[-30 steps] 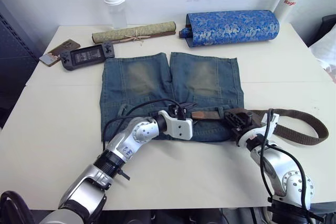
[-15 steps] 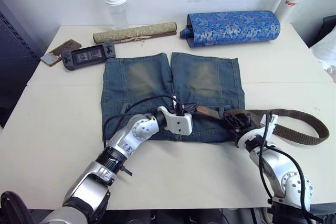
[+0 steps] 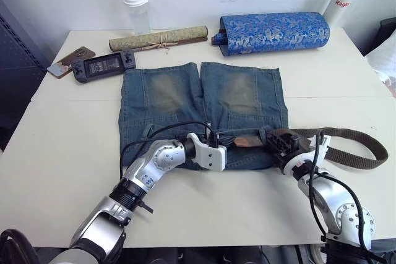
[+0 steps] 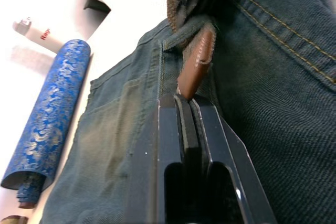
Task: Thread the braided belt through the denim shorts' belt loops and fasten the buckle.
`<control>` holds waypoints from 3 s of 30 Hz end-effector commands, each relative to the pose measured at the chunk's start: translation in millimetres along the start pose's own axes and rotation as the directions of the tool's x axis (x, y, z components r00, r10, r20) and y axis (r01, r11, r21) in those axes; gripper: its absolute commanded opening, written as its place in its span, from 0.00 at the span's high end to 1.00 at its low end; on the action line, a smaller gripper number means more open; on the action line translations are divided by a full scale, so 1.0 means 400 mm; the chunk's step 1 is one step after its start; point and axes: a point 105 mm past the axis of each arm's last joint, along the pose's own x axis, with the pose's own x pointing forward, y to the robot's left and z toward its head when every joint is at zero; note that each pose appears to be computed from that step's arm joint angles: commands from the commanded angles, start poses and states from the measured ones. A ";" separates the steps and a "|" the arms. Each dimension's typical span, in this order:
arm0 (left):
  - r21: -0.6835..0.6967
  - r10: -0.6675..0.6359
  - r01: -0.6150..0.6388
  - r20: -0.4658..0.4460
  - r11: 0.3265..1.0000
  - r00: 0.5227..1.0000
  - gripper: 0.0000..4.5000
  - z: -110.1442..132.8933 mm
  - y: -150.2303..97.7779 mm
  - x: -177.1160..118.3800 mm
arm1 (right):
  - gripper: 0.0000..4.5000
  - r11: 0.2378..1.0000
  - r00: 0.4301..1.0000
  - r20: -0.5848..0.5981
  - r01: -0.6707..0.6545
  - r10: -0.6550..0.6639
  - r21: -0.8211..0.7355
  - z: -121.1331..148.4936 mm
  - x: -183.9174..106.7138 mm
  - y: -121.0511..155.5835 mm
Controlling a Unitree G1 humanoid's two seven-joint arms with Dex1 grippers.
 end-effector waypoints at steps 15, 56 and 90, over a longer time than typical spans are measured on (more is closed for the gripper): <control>-0.056 -0.001 0.000 -0.015 0.998 1.000 1.00 0.009 -0.017 0.009 | 0.31 0.559 0.980 -0.198 -0.179 0.026 -0.809 0.006 -0.190 0.102; 0.123 0.165 -0.159 -0.043 0.980 0.985 1.00 0.005 0.096 -0.224 | 0.98 0.323 0.930 -0.118 0.001 -0.349 -0.946 -0.063 -0.097 -0.136; 0.140 0.250 -0.252 0.032 0.958 0.968 1.00 0.034 0.117 -0.252 | 0.17 0.973 0.946 -0.259 -0.151 0.194 0.177 -0.211 -0.094 0.165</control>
